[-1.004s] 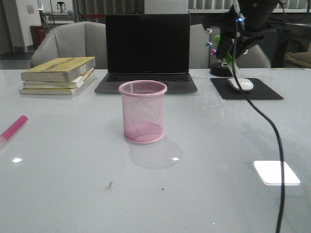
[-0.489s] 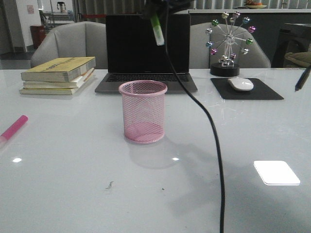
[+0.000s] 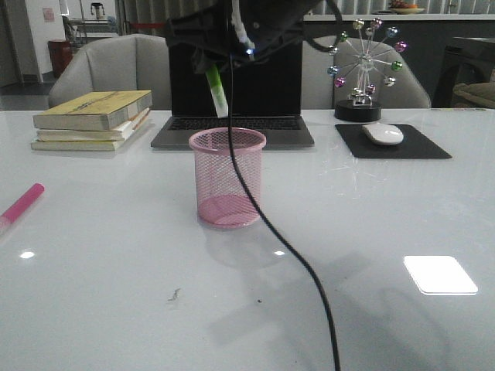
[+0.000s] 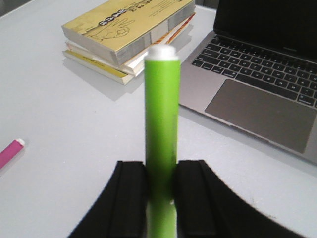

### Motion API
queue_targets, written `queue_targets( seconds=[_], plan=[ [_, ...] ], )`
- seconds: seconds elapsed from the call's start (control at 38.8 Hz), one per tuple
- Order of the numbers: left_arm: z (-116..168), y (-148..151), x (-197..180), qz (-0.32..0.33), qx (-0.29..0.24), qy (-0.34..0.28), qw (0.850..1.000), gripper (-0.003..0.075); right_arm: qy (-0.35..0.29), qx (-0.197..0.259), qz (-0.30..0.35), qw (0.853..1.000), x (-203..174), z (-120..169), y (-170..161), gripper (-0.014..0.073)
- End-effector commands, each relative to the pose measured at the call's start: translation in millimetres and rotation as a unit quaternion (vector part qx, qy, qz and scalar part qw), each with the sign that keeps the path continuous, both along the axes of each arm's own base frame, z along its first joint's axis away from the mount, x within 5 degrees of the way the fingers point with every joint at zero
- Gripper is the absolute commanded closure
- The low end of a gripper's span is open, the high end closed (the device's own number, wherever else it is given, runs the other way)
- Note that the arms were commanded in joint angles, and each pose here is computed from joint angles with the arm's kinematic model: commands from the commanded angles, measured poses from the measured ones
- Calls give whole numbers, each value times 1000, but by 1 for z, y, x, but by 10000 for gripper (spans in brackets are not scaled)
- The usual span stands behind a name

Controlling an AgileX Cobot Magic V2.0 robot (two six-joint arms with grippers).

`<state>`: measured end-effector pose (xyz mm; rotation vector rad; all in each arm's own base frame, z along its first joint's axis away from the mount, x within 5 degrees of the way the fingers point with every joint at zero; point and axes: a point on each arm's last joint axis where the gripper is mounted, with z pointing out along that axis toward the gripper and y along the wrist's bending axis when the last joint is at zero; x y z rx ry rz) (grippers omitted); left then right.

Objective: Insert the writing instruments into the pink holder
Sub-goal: 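Lower the green marker into the holder and open the right gripper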

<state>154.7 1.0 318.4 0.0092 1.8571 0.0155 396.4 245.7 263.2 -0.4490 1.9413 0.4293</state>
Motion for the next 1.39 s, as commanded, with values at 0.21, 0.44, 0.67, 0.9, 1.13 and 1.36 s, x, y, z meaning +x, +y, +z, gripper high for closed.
queue_targets(
  seconds=[0.21, 0.44, 0.67, 0.9, 1.13, 1.36],
  plan=[
    [19, -1, 2, -3, -1, -54, 999, 270, -119, 42, 0, 992, -19, 32, -9, 566],
    [19, -1, 2, -3, -1, -54, 999, 275, -103, 30, 2, 994, -22, 21, -10, 566],
    [19, -1, 2, -3, -1, -54, 999, 275, -102, 30, 2, 994, -22, 21, -10, 566],
    [19, -1, 2, -3, -1, -54, 999, 275, -98, 28, 2, 995, -22, 20, -10, 564],
    [19, -1, 2, -3, -1, -54, 999, 275, -96, 27, 2, 995, -22, 19, -10, 496],
    [19, -1, 2, -3, -1, -54, 999, 275, -95, 26, 2, 995, -22, 19, -10, 269]
  ],
)
